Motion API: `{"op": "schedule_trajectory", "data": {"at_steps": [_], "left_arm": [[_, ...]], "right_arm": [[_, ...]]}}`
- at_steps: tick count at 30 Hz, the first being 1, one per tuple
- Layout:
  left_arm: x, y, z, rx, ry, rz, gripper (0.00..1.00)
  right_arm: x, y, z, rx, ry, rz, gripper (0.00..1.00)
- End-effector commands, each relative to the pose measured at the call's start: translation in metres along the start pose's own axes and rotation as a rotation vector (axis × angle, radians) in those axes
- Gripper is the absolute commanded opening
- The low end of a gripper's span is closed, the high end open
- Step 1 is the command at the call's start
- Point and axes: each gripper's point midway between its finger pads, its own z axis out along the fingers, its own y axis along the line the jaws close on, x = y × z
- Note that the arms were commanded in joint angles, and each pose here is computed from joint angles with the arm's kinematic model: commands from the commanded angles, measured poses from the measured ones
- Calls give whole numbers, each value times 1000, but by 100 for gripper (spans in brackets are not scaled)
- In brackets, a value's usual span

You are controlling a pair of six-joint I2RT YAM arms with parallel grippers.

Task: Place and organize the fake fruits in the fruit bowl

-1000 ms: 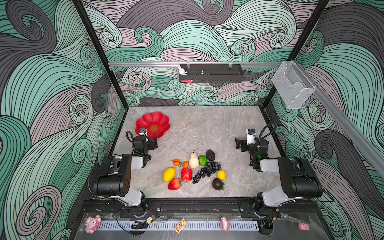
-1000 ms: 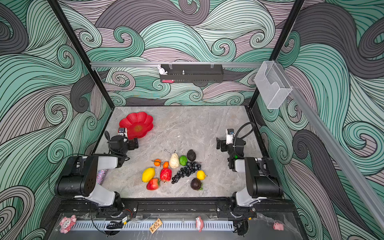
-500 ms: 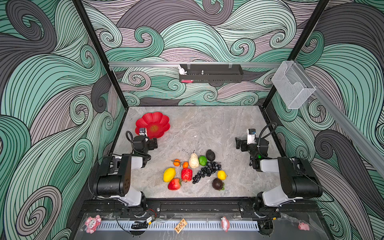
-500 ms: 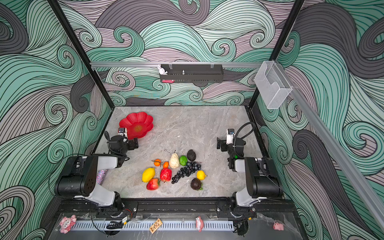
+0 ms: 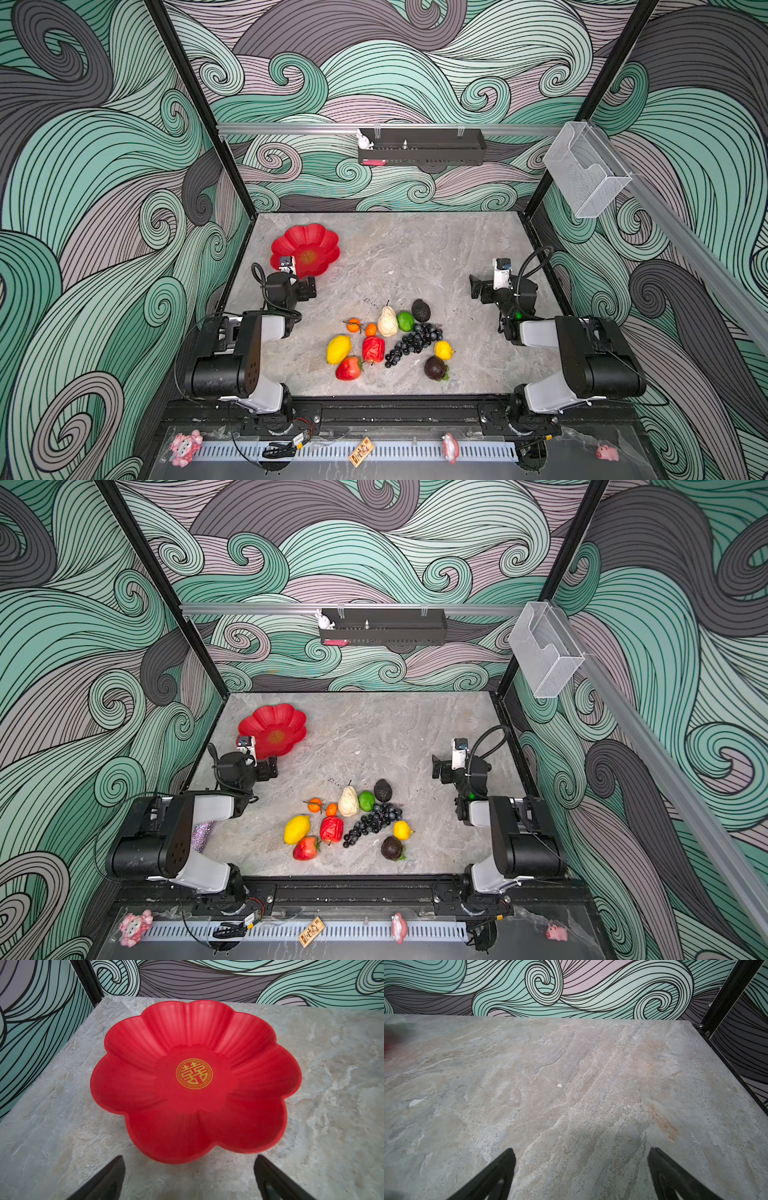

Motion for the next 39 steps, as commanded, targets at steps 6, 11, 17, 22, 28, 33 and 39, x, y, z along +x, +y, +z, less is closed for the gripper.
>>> {"op": "schedule_trajectory", "data": {"at_steps": [6,11,17,22,28,33,39], "left_arm": [[-58,6,-45,-180,-45,29,99],[-95,-13,-81,-156,-111,-51,99],[-113,-17,-98,-137,-60,-286,99],[-113,-24,-100,-99,-6,-476,99],[-108,-62,-72,32,241,-314,99],[-82,-64,-41,-91,516,-159,96],[-65,-77,-11,-193,710,41,87]], "right_arm": [[-52,19,-35,-25,-102,-63,100],[-96,27,-56,-34,-151,-1,100],[-114,-2,-88,130,-95,467,100],[-120,18,-102,2,-90,631,100],[-109,54,-108,-139,92,572,100],[-82,67,-122,-162,233,553,100],[-58,87,-142,-233,342,561,100]]}}
